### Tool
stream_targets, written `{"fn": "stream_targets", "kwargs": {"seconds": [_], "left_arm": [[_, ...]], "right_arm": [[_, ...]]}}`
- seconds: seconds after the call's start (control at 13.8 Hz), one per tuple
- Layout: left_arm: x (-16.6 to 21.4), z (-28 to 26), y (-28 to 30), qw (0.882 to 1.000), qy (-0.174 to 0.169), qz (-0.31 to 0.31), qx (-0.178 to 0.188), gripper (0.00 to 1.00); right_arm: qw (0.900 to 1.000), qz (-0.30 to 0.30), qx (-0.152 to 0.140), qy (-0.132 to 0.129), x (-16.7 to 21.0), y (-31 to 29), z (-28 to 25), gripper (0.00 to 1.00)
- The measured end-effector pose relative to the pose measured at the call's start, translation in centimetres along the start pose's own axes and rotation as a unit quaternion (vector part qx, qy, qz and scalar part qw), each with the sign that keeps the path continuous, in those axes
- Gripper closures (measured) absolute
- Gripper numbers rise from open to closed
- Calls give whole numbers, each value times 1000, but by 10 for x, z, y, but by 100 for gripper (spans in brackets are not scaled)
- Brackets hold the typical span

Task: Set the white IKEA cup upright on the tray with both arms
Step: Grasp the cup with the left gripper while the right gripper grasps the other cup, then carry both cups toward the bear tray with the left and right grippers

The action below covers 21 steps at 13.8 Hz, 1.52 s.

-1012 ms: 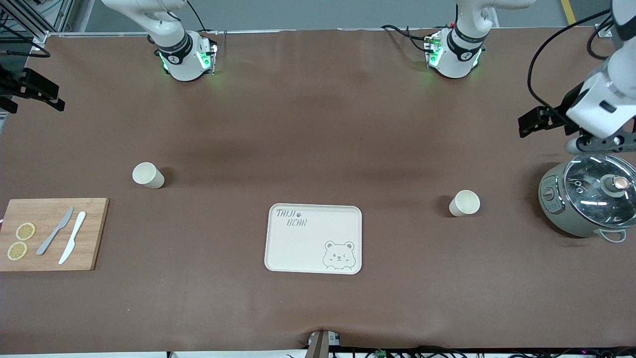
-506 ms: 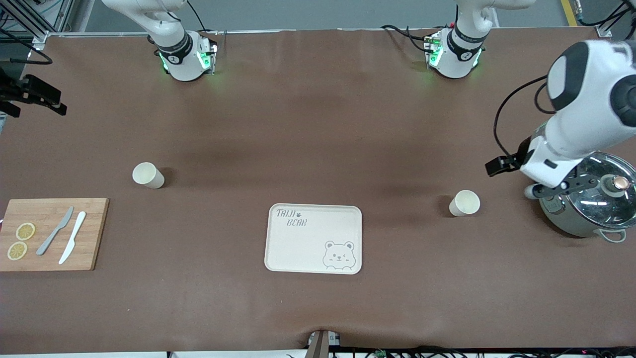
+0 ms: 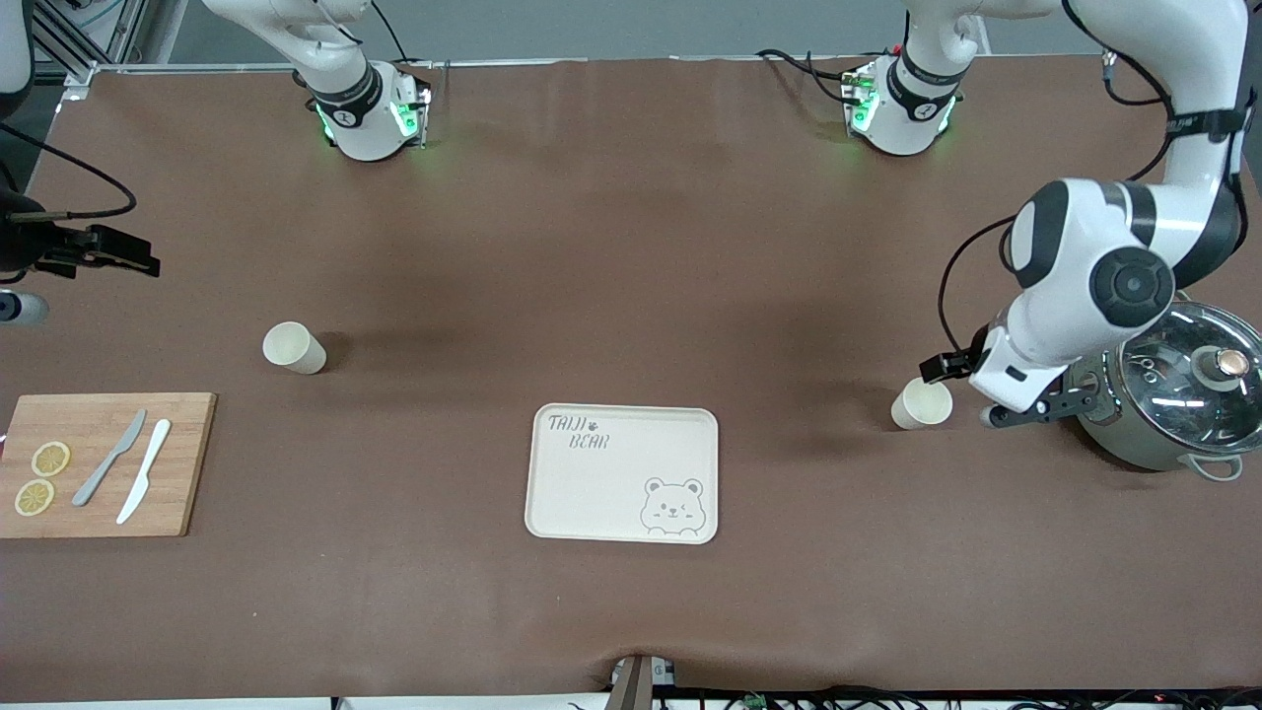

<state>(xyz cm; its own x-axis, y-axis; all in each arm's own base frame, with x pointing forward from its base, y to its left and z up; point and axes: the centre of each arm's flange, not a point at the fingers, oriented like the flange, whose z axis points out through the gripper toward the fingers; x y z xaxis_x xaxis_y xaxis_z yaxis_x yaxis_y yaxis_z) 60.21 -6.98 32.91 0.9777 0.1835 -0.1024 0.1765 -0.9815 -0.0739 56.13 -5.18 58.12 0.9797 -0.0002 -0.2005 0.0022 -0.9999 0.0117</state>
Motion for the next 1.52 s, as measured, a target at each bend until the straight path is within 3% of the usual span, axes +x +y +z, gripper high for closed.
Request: {"fn": "stream_targets", "kwargs": {"seconds": [0.29, 0.36, 0.65, 0.94, 1.16, 1.3, 1.37, 1.52], "left_arm": [[17, 58, -12, 1000, -16, -14, 4, 0], [19, 64, -15, 1000, -18, -16, 4, 7], [20, 76, -14, 999, -28, -19, 3, 49], [20, 93, -11, 998, -46, -33, -12, 59], [23, 96, -9, 998, -47, -34, -14, 94], [25, 90, -4, 999, -42, -31, -17, 96], [26, 86, -1, 999, -38, -29, -18, 96], [25, 66, 12, 999, -32, -18, -23, 96]], "right_arm": [[1000, 5, 1, 5, 13, 7, 30, 0], [1000, 4, 1, 3, 19, 7, 51, 0], [1000, 14, 3, 4, 34, 20, 145, 0], [999, 15, 2, 33, 33, 21, 218, 0], [999, 23, 4, 34, 23, 27, 279, 0], [999, 28, 6, 24, 22, 32, 302, 17], [999, 31, 6, 23, 23, 36, 310, 17], [999, 34, 6, 28, 28, 39, 327, 36]]}}
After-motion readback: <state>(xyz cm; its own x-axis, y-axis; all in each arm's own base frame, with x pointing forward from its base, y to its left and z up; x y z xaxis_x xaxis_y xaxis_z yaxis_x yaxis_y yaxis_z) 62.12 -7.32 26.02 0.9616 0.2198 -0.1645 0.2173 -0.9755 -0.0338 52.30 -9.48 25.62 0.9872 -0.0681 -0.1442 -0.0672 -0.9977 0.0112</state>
